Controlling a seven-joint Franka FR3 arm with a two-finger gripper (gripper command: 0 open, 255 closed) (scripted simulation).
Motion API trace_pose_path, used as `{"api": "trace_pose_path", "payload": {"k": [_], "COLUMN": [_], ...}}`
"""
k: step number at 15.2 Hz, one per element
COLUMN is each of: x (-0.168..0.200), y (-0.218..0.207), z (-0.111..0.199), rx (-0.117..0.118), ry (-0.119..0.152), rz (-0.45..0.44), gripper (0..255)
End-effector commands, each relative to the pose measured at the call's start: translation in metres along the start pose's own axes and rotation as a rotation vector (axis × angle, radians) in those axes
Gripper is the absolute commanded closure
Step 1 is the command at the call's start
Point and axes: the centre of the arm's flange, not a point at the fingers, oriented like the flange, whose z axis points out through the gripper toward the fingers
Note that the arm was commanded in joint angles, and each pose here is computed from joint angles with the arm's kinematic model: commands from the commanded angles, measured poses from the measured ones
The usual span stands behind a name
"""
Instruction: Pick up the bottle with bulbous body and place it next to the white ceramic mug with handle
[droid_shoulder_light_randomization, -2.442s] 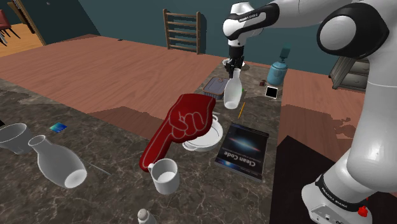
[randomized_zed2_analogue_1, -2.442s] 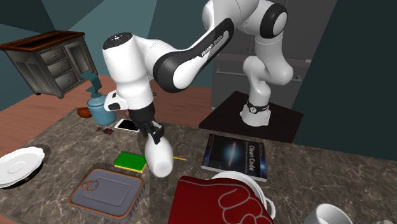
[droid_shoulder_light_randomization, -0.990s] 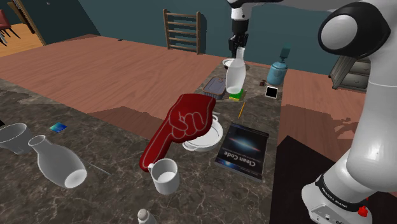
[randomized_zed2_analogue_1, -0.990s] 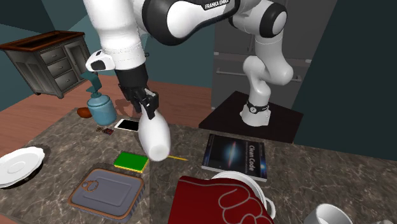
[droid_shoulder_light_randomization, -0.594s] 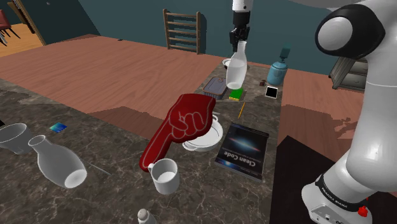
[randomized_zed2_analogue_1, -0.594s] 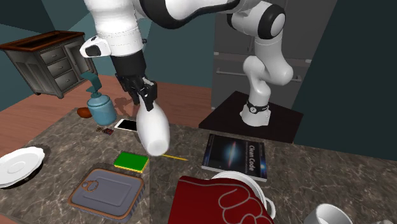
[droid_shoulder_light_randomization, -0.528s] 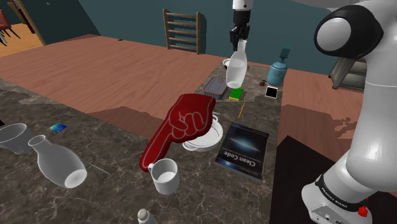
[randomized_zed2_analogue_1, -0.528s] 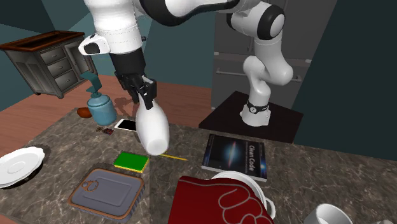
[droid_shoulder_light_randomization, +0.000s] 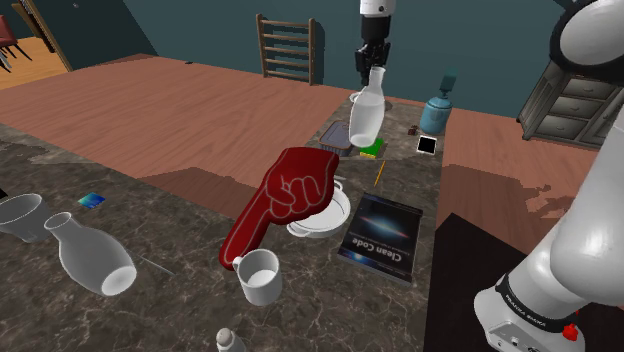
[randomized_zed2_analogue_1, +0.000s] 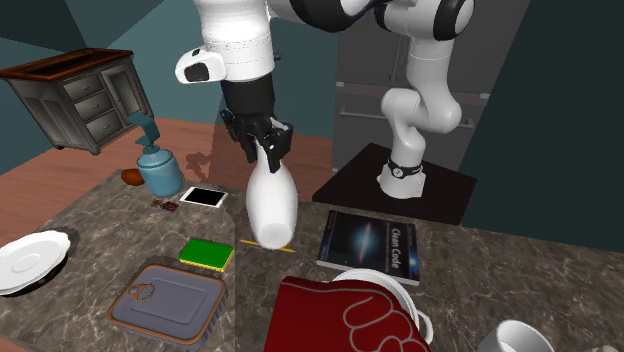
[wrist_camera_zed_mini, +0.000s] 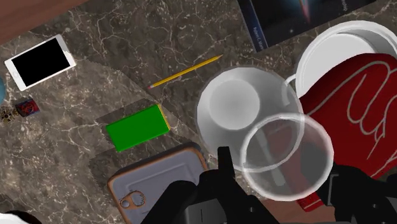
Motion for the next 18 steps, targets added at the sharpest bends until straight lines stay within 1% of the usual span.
{"api": "trace_pose_path", "payload": {"k": [1,18], "x": [-0.007,-0.088], "y": [-0.027,-0.236], "z": [0.001,0.006], "rx": [-0.001,-0.001], "ry": [0.0,0.0], "rz": [0.001,0.001], "gripper": [255,255]}}
